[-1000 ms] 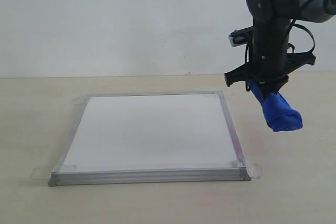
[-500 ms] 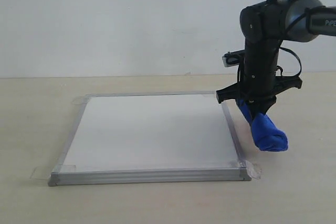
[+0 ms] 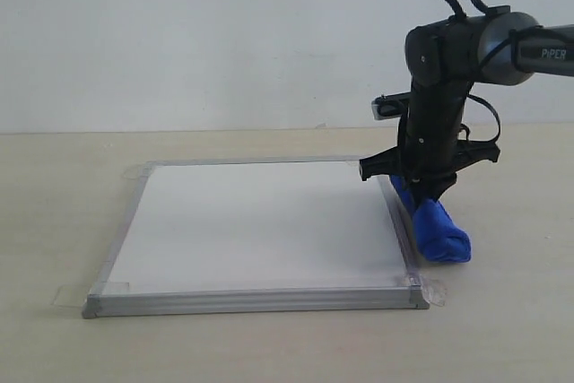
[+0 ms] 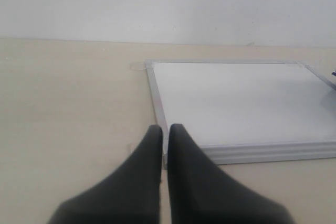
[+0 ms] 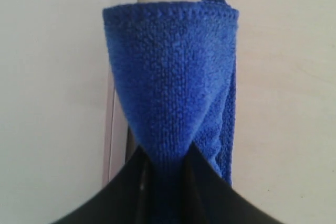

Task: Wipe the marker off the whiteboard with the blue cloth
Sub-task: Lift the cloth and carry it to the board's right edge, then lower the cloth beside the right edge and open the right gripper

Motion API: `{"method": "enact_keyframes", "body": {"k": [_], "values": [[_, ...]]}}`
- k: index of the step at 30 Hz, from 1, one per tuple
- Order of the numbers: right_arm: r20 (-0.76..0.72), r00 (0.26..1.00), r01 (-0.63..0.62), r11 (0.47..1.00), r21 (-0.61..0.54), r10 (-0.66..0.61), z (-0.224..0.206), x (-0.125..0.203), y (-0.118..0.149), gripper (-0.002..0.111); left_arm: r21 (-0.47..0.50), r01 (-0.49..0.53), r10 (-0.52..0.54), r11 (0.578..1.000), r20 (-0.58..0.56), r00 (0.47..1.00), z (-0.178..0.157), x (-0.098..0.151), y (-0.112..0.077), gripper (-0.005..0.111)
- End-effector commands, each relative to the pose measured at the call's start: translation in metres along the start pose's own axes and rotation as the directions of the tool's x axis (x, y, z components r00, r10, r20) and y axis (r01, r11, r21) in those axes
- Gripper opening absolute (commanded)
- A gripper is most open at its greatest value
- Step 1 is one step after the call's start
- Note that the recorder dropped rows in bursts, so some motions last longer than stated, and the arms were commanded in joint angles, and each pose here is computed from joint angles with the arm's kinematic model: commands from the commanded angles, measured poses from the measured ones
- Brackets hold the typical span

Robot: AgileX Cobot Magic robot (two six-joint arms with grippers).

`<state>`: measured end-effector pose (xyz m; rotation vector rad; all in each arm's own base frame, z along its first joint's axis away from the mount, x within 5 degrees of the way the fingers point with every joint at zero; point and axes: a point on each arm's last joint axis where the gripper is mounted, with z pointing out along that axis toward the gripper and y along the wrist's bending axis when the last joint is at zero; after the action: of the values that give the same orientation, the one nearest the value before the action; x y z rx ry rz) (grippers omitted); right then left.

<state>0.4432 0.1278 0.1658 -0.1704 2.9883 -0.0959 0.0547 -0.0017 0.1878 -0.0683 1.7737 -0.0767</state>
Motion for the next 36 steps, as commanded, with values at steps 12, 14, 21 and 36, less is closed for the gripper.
{"method": "enact_keyframes", "body": {"k": [12, 14, 21, 36], "values": [[0.026, 0.998, -0.050, 0.999, 0.003, 0.050, 0.0001, -0.0025, 0.0003, 0.000, 0.002, -0.001, 0.001, 1.000, 0.004, 1.000, 0.0001, 0.0006, 0.0000, 0.004], [0.026, 0.998, -0.052, 0.999, 0.003, 0.052, 0.0001, -0.0025, 0.0003, 0.000, 0.002, -0.001, 0.001, 1.000, 0.004, 1.000, 0.0001, 0.0006, 0.0000, 0.004], [0.024, 0.998, -0.062, 0.998, 0.003, 0.062, 0.0001, -0.0023, 0.0002, 0.000, 0.002, -0.001, 0.001, 1.000, 0.004, 1.000, 0.0001, 0.0006, 0.0000, 0.004], [0.015, 0.998, -0.065, 0.997, 0.031, 0.065, 0.0065, -0.0023, -0.0022, 0.000, 0.002, -0.001, 0.001, 1.000, 0.004, 1.000, 0.0001, 0.0006, 0.0000, 0.004]]}}
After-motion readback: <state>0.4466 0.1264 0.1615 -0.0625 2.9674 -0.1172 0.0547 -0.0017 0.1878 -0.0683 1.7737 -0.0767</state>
